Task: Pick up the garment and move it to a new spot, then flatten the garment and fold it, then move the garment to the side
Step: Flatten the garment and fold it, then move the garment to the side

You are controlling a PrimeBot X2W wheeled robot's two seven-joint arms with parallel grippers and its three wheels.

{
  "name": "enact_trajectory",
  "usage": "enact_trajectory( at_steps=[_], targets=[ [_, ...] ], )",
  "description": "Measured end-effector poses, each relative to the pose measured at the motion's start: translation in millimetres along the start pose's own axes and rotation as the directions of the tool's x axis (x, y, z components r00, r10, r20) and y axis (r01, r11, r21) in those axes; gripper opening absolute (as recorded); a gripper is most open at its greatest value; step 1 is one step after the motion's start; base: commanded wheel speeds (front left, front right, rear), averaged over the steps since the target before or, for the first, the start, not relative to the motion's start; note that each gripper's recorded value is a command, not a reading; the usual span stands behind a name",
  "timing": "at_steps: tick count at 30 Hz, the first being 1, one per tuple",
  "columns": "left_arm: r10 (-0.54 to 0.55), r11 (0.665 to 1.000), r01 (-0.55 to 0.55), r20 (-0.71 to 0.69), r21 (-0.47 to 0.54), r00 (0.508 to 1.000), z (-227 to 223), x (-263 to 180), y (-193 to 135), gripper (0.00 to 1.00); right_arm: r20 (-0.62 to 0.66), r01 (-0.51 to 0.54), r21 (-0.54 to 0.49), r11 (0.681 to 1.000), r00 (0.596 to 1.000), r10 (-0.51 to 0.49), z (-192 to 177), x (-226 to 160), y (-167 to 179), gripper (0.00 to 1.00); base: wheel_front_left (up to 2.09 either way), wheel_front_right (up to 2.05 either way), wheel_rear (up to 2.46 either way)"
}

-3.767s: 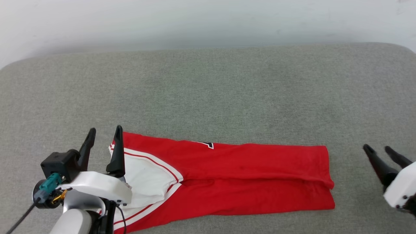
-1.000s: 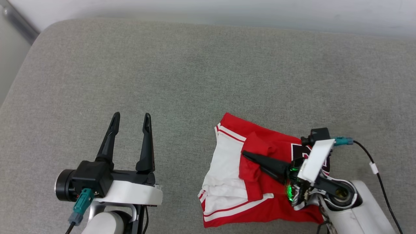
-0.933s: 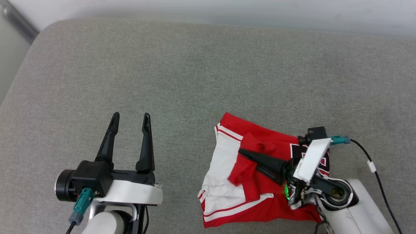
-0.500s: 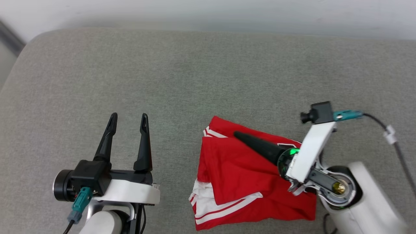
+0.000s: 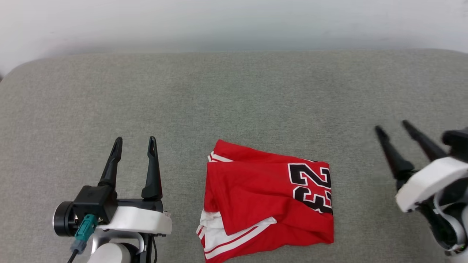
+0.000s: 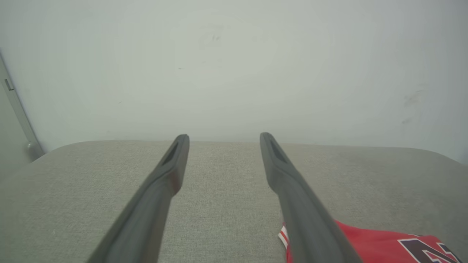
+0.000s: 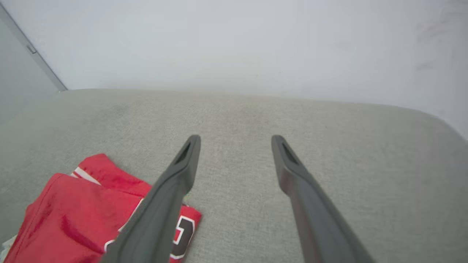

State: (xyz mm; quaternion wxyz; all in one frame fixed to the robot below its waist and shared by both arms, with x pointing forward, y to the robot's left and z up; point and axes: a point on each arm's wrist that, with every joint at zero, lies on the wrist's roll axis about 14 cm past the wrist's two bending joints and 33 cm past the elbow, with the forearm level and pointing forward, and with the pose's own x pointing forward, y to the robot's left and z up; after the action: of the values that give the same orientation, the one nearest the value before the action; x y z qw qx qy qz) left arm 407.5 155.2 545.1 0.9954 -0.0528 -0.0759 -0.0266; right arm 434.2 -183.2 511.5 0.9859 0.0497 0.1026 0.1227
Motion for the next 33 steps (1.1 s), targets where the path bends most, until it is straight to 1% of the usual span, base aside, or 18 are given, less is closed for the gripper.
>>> enact_trajectory(
  at_steps=[2,4,7,9,16,20,29,33],
  targets=[
    [-0.005,1.0,0.005,0.0,-0.004,1.0,0.3,0.0,-1.8,1.0,0.089,0.061,-0.018,0.998,0.994,-0.059,17.7,-11.2,-14.1,1.0,0.0,0.0,0.0],
    [-0.008,1.0,0.008,-0.006,-0.004,1.0,-1.1,-2.0,-2.8,1.0,0.165,0.104,-0.03,0.994,0.982,-0.097,31.5,-22.3,-20.3,1.0,0.0,0.0,0.0],
    [-0.009,1.0,0.009,-0.015,-0.005,1.0,-2.3,-6.6,-2.6,1.0,0.253,0.136,-0.026,0.99,0.959,-0.126,45.9,-38.6,-19.8,1.0,0.0,0.0,0.0],
    [-0.012,1.0,0.012,-0.019,-0.003,1.0,-3.0,-10.4,-2.9,1.0,0.277,0.144,-0.023,0.989,0.952,-0.133,47.7,-47.9,-16.6,1.0,0.0,0.0,0.0],
    [-0.015,1.0,0.015,-0.043,-0.001,0.999,-8.1,-26.5,-2.7,1.0,0.283,0.152,-0.003,0.988,0.948,-0.145,38.3,-75.5,-1.9,1.0,0.0,0.0,0.0],
    [-0.014,1.0,0.014,-0.058,-0.004,0.998,-11.8,-32.9,-2.4,1.0,0.271,0.159,0.0,0.987,0.95,-0.153,33.5,-85.1,3.0,1.0,0.0,0.0,0.0],
    [0.002,1.0,-0.002,-0.069,-0.003,0.998,-15.0,-33.2,3.8,1.0,0.267,0.167,-0.001,0.986,0.95,-0.161,36.3,-87.9,5.1,1.0,0.0,0.0,0.0],
    [0.016,1.0,-0.016,-0.071,-0.002,0.997,-16.8,-29.8,7.9,1.0,0.244,0.185,0.016,0.983,0.952,-0.183,33.2,-84.2,-3.9,1.0,0.0,0.0,0.0]
  ],
)
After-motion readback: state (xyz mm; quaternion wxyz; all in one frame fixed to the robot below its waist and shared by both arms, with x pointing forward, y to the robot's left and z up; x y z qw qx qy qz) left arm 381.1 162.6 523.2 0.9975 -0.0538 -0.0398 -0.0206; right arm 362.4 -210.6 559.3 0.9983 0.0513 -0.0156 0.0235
